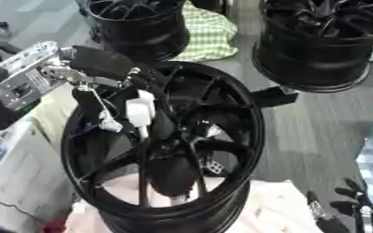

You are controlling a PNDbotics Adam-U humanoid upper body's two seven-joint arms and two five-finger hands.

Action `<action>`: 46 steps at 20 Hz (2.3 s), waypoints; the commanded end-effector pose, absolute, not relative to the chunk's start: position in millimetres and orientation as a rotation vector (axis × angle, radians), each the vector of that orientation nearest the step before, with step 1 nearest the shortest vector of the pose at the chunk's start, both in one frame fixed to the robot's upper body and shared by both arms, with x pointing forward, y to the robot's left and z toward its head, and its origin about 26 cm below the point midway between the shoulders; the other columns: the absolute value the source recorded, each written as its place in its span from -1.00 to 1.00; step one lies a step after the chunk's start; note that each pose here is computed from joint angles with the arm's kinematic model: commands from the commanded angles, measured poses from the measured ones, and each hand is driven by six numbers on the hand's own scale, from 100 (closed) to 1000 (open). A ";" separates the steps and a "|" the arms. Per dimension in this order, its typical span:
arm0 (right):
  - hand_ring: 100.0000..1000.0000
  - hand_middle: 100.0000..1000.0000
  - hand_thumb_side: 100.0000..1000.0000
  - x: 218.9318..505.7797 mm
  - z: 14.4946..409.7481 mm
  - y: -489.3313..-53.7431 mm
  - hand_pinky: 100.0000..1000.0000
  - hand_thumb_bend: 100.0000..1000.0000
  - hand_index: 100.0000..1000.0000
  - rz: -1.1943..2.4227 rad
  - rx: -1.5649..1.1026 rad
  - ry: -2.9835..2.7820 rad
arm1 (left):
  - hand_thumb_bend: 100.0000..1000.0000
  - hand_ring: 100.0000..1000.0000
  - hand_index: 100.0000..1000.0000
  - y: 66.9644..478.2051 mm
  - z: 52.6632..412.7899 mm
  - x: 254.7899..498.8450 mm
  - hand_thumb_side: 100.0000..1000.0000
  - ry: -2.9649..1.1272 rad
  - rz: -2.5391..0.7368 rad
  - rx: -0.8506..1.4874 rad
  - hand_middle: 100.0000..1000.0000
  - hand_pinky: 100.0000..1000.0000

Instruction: Pull the pin out of the wheel hub.

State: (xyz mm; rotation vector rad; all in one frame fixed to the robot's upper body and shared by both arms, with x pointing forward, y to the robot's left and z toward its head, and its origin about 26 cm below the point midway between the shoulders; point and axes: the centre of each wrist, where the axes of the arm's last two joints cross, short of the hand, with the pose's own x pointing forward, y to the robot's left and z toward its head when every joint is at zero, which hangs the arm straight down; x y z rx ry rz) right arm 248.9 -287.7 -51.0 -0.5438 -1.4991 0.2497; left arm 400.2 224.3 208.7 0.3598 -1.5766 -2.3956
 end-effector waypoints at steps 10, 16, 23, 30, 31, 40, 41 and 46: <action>0.16 0.40 -0.47 252.0 -45.0 -292.8 0.33 -0.26 0.85 0.265 -0.560 -1.514 | -0.42 1.00 0.85 240.2 217.6 402.2 0.06 -1.135 -2.940 0.266 0.38 0.03; 0.17 0.40 -0.47 252.3 -44.8 -292.4 0.33 -0.26 0.85 0.266 -0.559 -1.515 | -0.39 1.00 0.85 240.6 215.4 403.8 -0.05 -1.119 -2.938 0.273 0.35 0.00; 0.17 0.40 -0.47 252.5 -44.7 -292.4 0.33 -0.26 0.85 0.268 -0.558 -1.515 | -0.25 1.00 0.84 236.3 220.0 403.1 -0.41 -1.124 -2.953 0.299 0.34 0.02; 0.17 0.40 -0.46 252.6 -44.4 -292.6 0.33 -0.27 0.85 0.268 -0.558 -1.515 | -0.37 1.00 0.79 234.7 224.9 402.6 -0.47 -1.148 -2.951 0.315 0.30 -0.01; 0.17 0.40 -0.46 252.6 -44.4 -292.6 0.33 -0.27 0.86 0.268 -0.559 -1.515 | -0.39 1.00 0.78 234.7 225.5 402.6 -0.48 -1.156 -2.949 0.313 0.29 -0.01; 0.17 0.40 -0.46 252.9 -43.9 -292.5 0.32 -0.27 0.86 0.270 -0.560 -1.516 | -0.68 1.00 0.54 237.2 227.5 405.8 -0.54 -1.224 -2.904 0.279 0.11 -0.08; 0.17 0.40 -0.46 253.0 -43.9 -292.5 0.32 -0.27 0.86 0.270 -0.560 -1.516 | -0.68 1.00 0.53 237.1 227.9 406.1 -0.54 -1.232 -2.900 0.277 0.10 -0.09; 0.17 0.40 -0.46 253.2 -43.5 -292.3 0.32 -0.27 0.86 0.271 -0.560 -1.517 | -0.65 1.00 0.44 235.6 228.5 406.7 -0.54 -1.242 -2.899 0.274 0.00 -0.12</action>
